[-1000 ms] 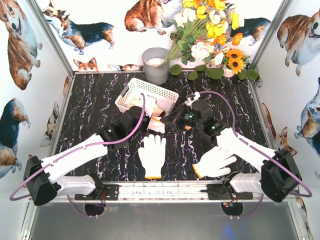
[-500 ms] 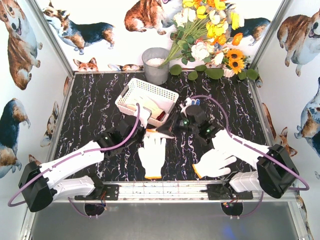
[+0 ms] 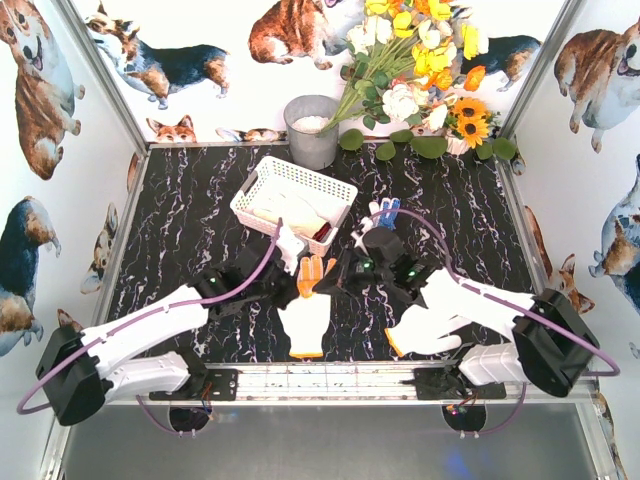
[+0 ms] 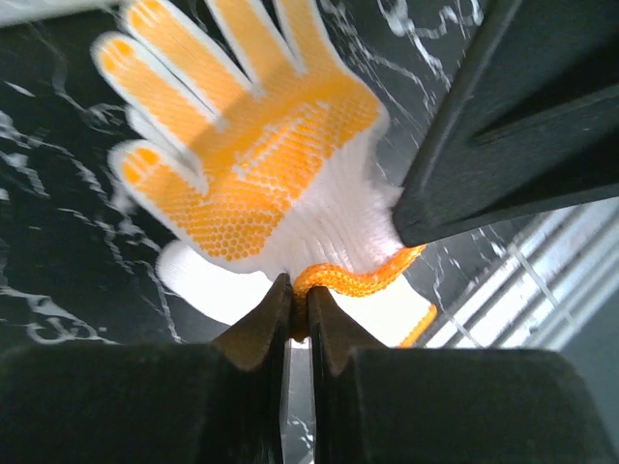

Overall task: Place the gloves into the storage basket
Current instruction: Pair the glove with the glove.

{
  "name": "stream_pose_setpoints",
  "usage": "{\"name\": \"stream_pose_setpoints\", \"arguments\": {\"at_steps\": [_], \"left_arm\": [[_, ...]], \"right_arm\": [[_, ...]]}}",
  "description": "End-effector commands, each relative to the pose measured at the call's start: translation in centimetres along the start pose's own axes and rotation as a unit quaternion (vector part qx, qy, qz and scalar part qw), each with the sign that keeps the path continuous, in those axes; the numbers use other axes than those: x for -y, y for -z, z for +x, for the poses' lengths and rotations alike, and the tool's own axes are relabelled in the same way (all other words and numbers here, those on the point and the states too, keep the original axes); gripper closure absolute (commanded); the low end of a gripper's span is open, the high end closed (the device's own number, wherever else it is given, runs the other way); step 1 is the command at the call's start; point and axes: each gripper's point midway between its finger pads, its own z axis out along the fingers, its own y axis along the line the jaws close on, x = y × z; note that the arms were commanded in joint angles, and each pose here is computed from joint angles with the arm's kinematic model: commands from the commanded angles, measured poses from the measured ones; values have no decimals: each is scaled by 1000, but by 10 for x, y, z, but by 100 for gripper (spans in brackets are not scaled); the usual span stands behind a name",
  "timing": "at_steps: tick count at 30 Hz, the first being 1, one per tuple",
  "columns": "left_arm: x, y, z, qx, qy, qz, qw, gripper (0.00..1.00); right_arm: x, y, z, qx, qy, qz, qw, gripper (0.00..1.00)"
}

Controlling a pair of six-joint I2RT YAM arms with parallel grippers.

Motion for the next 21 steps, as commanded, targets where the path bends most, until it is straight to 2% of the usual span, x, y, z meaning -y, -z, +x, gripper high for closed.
{"name": "stream_pose_setpoints", "arguments": {"at_steps": [1, 6, 13, 15, 17, 21], "left_arm": [[27, -4, 41, -87, 29, 84, 992, 100], [33, -6, 54, -106, 45, 103, 988, 100], [48, -16, 77, -138, 96, 141, 976, 98], [52, -19, 79, -131, 114, 153, 973, 91], [52, -21, 77, -118, 125, 152, 973, 78], [47, -14, 58, -73, 125, 133, 980, 49]], "right_arm": [[21, -12, 24, -43, 10, 22, 999, 100], [40, -21, 42, -61, 5, 46, 997, 100], [61, -18, 49, -45, -10, 60, 997, 100], [69, -18, 49, -43, -5, 70, 997, 100], [75, -19, 50, -47, 0, 81, 996, 95], [68, -18, 48, -44, 18, 71, 996, 73]]}}
